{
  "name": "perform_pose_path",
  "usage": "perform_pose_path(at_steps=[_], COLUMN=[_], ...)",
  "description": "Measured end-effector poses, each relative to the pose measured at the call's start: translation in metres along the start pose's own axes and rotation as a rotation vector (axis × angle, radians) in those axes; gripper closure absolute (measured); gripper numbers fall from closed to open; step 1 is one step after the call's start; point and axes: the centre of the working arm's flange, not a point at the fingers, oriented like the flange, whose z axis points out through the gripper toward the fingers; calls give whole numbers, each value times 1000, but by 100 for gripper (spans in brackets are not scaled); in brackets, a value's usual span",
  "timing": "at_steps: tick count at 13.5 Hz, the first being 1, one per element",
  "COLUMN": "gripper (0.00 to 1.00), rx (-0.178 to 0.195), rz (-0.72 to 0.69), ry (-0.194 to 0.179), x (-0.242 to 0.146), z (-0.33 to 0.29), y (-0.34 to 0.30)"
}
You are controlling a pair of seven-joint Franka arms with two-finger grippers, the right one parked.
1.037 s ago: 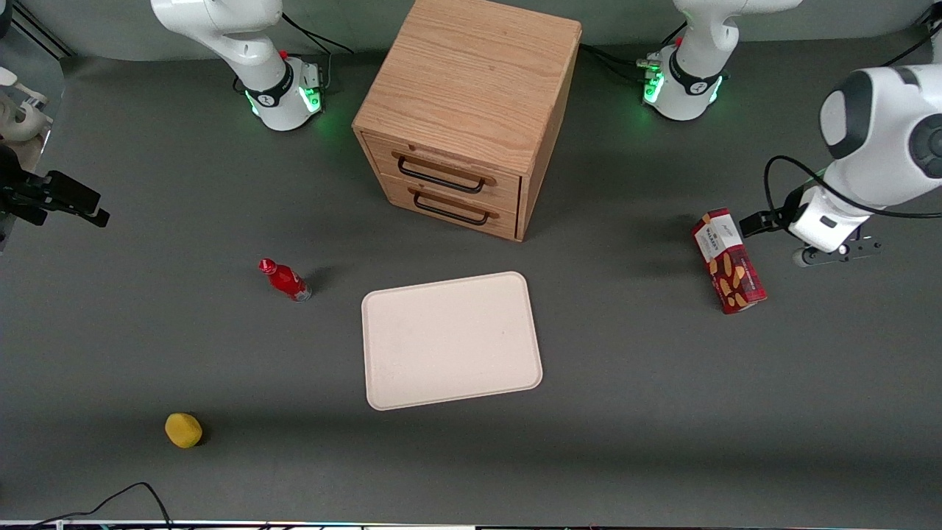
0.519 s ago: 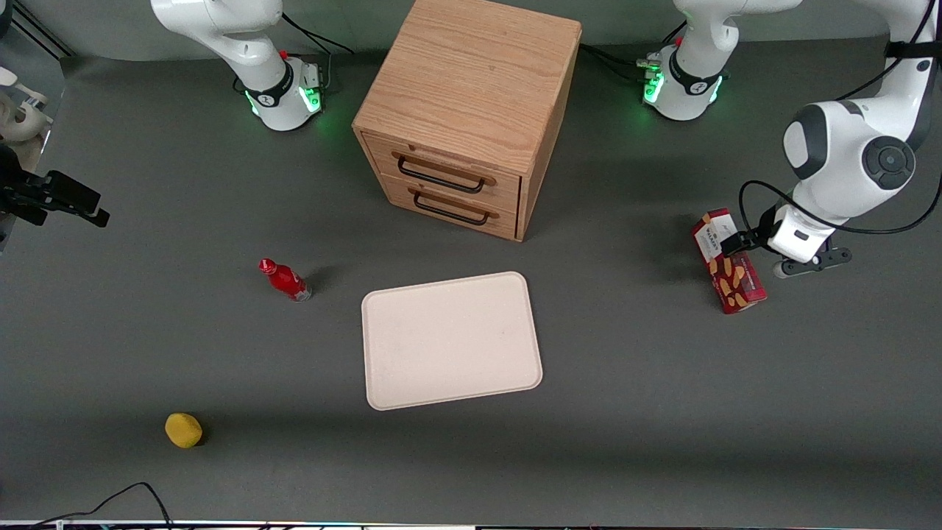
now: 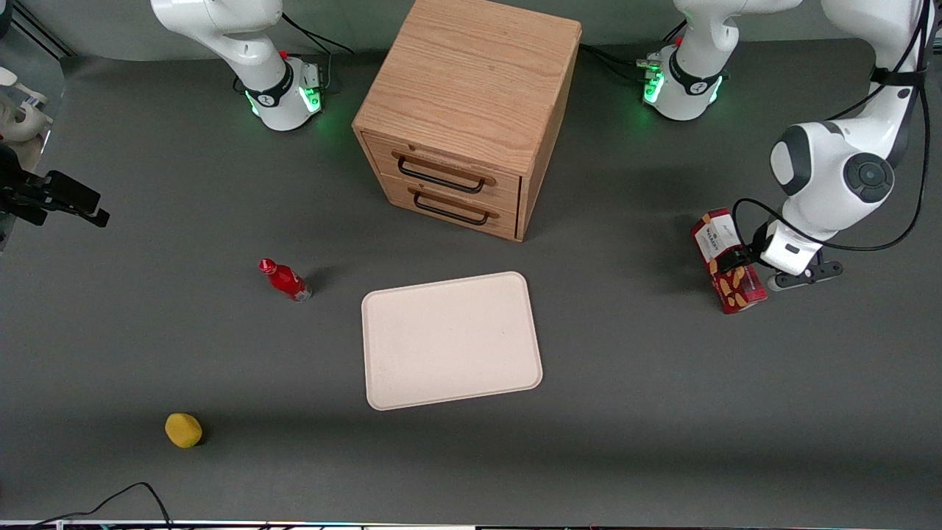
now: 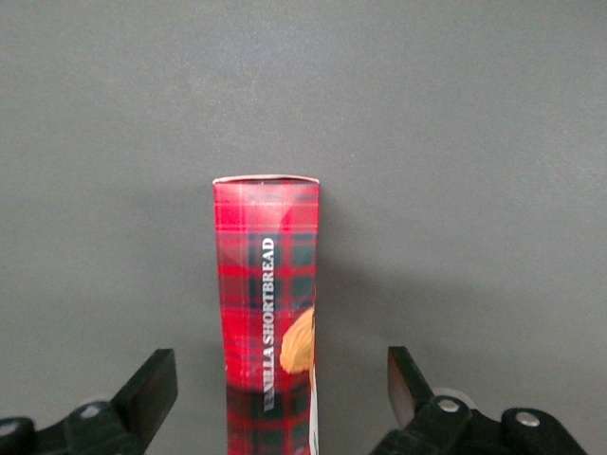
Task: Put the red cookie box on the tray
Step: 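Close the left gripper on the end of the shortbread box, then lift the box upright with the left gripper and carry it over the tray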
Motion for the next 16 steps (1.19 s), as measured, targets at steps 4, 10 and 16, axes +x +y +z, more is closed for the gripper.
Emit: perform_pose_path(at_steps=[4, 10, 16], gripper=[10, 78, 80], rx=[-1, 1, -2], rz=[0, 3, 14], ry=[30, 37, -49], x=[-5, -15, -22], z=[14, 26, -9], y=[-2, -5, 2])
